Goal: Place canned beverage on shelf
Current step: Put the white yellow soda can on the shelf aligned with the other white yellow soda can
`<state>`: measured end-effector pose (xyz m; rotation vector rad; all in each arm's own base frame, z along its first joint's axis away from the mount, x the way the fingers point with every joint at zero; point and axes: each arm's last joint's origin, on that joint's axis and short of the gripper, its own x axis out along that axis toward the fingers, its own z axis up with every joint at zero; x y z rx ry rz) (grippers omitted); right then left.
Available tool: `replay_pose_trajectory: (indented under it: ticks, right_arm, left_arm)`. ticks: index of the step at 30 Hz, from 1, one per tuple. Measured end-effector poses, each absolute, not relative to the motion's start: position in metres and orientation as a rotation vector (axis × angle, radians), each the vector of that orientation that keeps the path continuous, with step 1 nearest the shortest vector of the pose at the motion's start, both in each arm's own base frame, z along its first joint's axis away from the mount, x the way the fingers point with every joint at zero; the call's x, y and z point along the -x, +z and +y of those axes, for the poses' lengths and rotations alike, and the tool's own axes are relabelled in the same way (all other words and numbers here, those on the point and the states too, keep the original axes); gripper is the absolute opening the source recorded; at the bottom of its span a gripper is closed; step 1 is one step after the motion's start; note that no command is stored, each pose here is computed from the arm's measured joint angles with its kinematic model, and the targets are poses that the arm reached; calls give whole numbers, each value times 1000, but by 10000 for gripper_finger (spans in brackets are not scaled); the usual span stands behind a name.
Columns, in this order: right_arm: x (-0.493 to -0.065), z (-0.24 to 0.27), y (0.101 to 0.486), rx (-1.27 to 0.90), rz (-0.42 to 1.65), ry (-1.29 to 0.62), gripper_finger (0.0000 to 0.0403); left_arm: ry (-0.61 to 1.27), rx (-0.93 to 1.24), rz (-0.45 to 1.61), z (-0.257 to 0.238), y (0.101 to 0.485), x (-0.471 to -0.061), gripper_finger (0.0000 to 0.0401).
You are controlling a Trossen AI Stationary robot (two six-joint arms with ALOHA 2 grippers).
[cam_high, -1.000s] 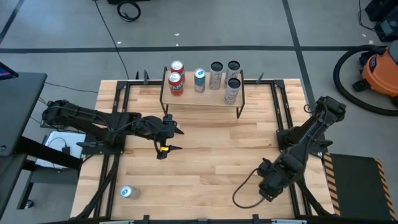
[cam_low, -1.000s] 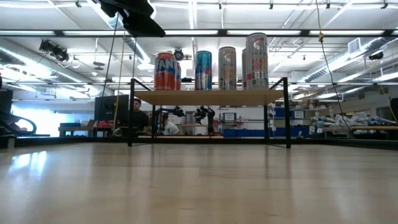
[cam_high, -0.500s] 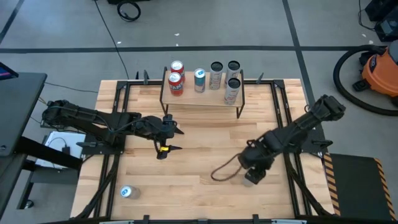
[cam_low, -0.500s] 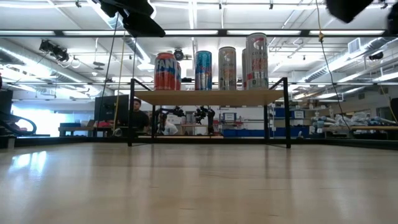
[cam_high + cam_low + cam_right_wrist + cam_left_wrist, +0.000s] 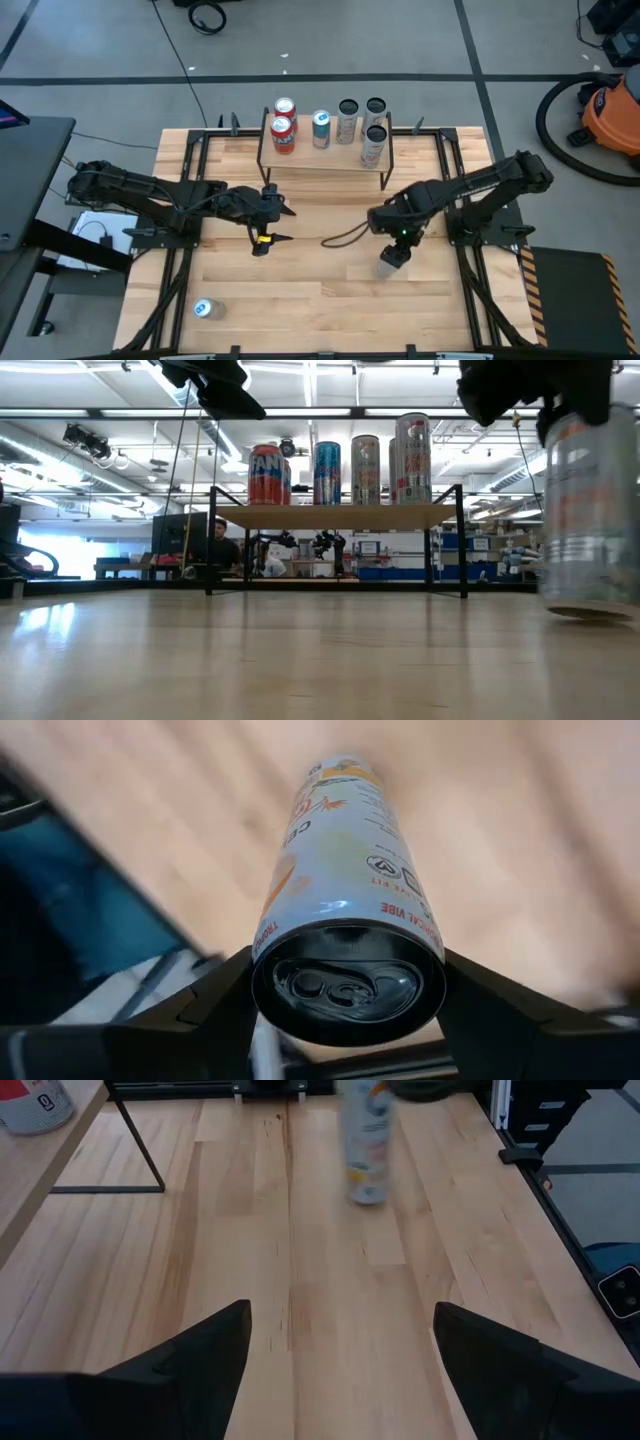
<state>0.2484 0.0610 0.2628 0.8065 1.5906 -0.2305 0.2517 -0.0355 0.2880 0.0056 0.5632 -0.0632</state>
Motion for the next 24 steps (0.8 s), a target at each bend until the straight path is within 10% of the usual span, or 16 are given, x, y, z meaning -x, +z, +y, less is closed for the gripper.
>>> replay_pose_trajectory:
  ticks: [12,24]
  right_arm:
    - [-254,23,302,-624,1494,-352,264]
    - [-301,26,268,-445,1827,-222,264]
  left_arm:
    - [-63,-4,558,-36,288,-252,316]
    - [-63,-4,558,-36,288,-252,316]
